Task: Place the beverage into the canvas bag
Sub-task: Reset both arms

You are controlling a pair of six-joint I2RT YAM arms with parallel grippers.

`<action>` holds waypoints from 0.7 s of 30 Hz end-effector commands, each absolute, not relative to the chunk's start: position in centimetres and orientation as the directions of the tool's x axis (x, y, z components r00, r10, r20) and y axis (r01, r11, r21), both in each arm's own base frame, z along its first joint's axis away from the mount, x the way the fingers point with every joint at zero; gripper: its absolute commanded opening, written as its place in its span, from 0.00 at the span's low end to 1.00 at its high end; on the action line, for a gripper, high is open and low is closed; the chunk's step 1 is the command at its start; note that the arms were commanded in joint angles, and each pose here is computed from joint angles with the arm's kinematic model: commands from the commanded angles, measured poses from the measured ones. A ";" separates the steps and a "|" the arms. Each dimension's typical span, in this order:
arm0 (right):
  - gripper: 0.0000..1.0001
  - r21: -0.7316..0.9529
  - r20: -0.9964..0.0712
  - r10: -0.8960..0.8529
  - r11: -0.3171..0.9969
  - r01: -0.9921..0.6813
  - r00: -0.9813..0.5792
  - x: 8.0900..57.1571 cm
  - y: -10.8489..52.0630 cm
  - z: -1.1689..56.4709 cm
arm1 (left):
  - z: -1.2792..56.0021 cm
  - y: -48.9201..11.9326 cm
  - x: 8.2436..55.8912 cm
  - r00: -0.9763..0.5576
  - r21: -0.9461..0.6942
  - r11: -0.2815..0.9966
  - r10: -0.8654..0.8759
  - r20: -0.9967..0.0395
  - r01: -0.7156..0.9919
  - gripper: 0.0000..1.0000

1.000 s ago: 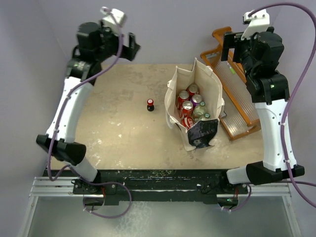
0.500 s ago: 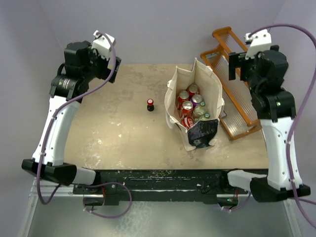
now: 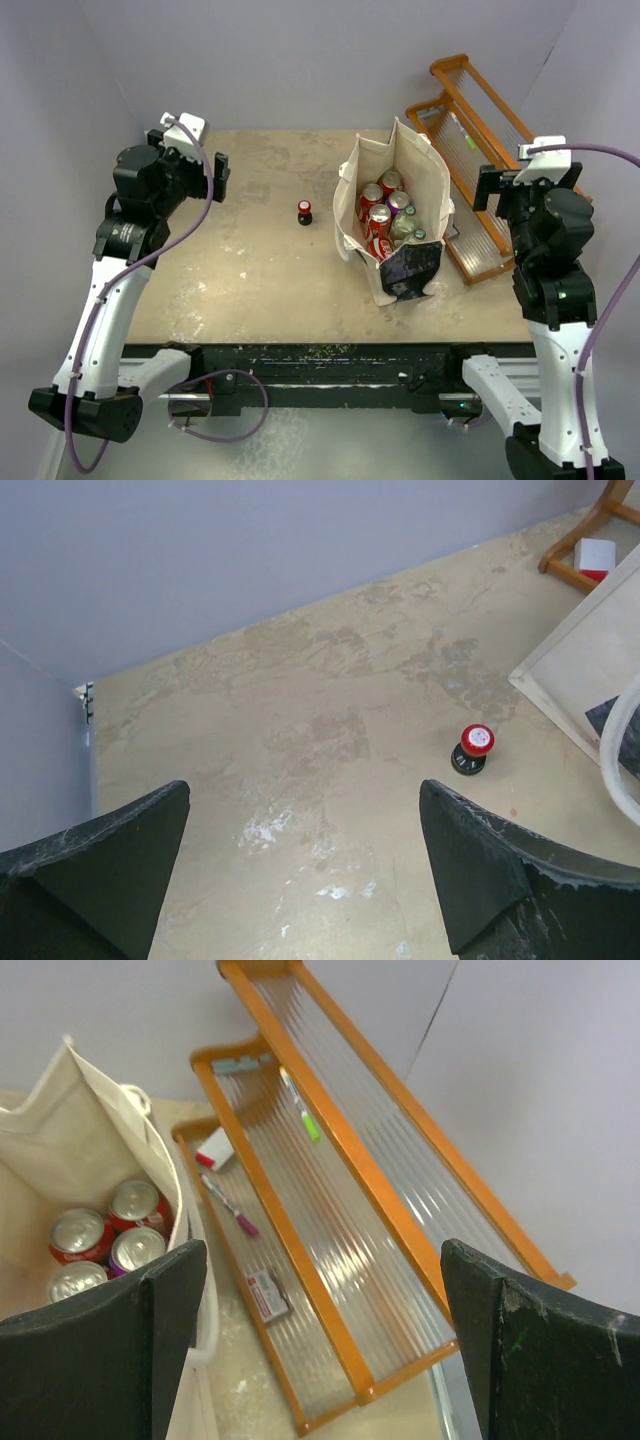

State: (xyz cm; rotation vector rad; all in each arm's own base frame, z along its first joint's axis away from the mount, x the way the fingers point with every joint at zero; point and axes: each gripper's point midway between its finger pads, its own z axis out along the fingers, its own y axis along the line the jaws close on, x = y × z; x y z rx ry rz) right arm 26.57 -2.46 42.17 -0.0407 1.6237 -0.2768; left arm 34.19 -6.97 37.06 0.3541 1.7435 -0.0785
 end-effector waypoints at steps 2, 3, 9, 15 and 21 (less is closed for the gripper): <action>1.00 -0.185 -0.982 -0.187 0.968 0.172 -0.007 25.6 -3.6 43.6 | 40.7 -6.0 33.3 -0.019 0.147 0.951 0.158 -0.987 0.274 0.99; 1.00 -0.195 -0.980 -0.197 0.965 0.175 -0.004 25.4 -3.8 44.0 | 41.1 -5.8 33.0 -0.014 0.149 0.951 0.159 -0.987 0.271 0.99; 1.00 -0.175 -0.983 -0.180 0.970 0.168 0.018 24.2 -4.0 46.1 | 43.0 -4.8 31.3 0.007 0.176 0.952 0.180 -0.984 0.251 0.99; 1.00 -0.177 -0.983 -0.183 0.962 0.208 0.011 23.4 -4.8 45.9 | 42.2 -5.3 31.2 -0.014 0.154 0.945 0.164 -0.986 0.287 0.99; 1.00 -0.178 -0.983 -0.184 0.956 0.235 0.006 23.3 -5.3 45.7 | 42.4 -5.6 31.2 -0.015 0.145 0.943 0.157 -0.987 0.300 0.99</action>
